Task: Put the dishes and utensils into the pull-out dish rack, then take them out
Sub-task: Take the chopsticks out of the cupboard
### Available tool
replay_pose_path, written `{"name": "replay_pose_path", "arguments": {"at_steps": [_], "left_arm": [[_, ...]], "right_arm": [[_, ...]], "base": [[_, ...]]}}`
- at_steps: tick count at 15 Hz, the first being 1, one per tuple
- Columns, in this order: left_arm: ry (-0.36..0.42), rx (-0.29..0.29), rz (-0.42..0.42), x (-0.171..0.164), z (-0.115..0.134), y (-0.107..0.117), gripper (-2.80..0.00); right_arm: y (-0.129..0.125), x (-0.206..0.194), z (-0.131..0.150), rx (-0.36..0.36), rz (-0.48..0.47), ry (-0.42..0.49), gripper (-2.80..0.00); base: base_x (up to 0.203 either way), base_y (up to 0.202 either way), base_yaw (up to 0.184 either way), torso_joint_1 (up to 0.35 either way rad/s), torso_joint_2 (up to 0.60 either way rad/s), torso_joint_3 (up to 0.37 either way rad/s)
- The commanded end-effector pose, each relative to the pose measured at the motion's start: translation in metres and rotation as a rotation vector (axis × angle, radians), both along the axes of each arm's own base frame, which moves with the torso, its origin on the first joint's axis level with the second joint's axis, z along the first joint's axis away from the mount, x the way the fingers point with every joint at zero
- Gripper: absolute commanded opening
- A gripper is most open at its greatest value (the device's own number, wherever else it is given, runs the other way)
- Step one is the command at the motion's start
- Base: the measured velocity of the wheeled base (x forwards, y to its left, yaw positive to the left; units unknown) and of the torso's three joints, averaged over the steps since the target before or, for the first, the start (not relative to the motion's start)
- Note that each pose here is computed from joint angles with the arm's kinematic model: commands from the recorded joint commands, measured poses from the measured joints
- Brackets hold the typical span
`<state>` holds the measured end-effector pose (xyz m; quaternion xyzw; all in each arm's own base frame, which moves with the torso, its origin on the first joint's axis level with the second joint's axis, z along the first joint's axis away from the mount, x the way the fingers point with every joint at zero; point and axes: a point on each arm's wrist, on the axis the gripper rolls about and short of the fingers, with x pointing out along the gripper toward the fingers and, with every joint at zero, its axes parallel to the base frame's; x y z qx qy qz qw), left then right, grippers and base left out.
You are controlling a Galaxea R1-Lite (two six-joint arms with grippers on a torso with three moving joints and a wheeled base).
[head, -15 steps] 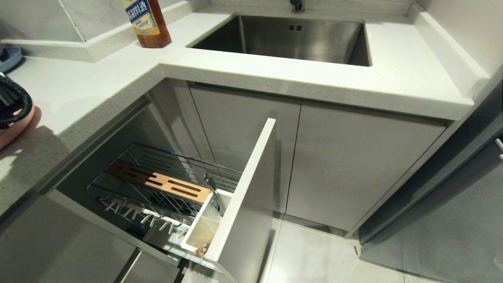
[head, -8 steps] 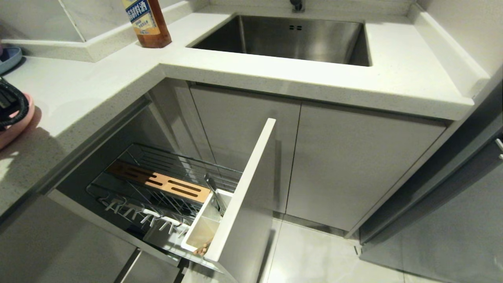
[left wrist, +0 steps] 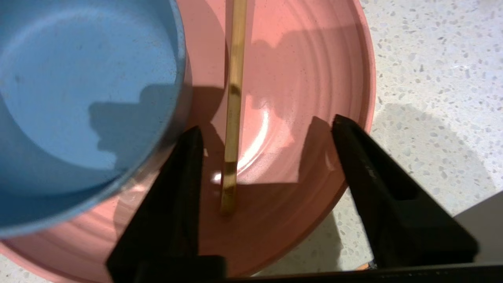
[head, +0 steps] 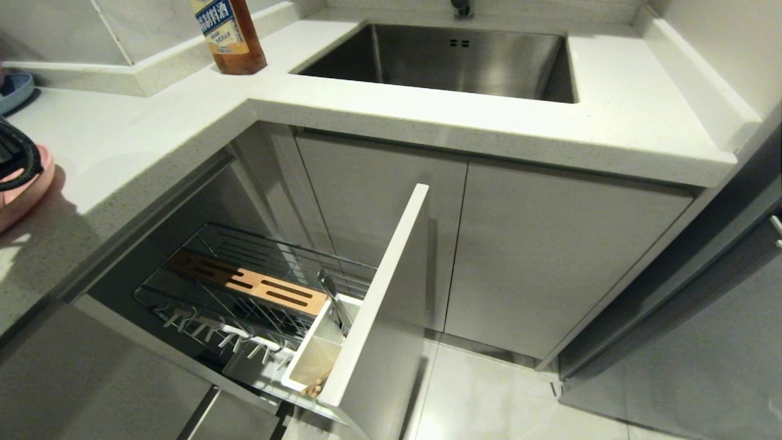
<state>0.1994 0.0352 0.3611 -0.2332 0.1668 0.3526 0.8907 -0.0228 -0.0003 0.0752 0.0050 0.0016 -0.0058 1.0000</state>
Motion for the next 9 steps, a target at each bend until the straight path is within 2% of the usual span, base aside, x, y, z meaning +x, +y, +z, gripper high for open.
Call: {"name": "replay_pose_path", "arguments": {"at_steps": [1, 9], "left_arm": [[-0.004, -0.002, -0.004, -0.001, 0.001, -0.002, 0.0], [-0.06, 0.006, -0.057, -0.01, 0.014, -0.013, 0.0]], "right_arm": [[0.0, 0.0, -0.001, 0.0, -0.001, 0.003, -2.8], [0.0, 0.0, -0.001, 0.001, 0.0, 0.002, -2.8]], "base": [[0.0, 0.0, 0.0, 0.0, 0.0, 0.0], [0.0, 0.0, 0.0, 0.0, 0.0, 0.0]]}}
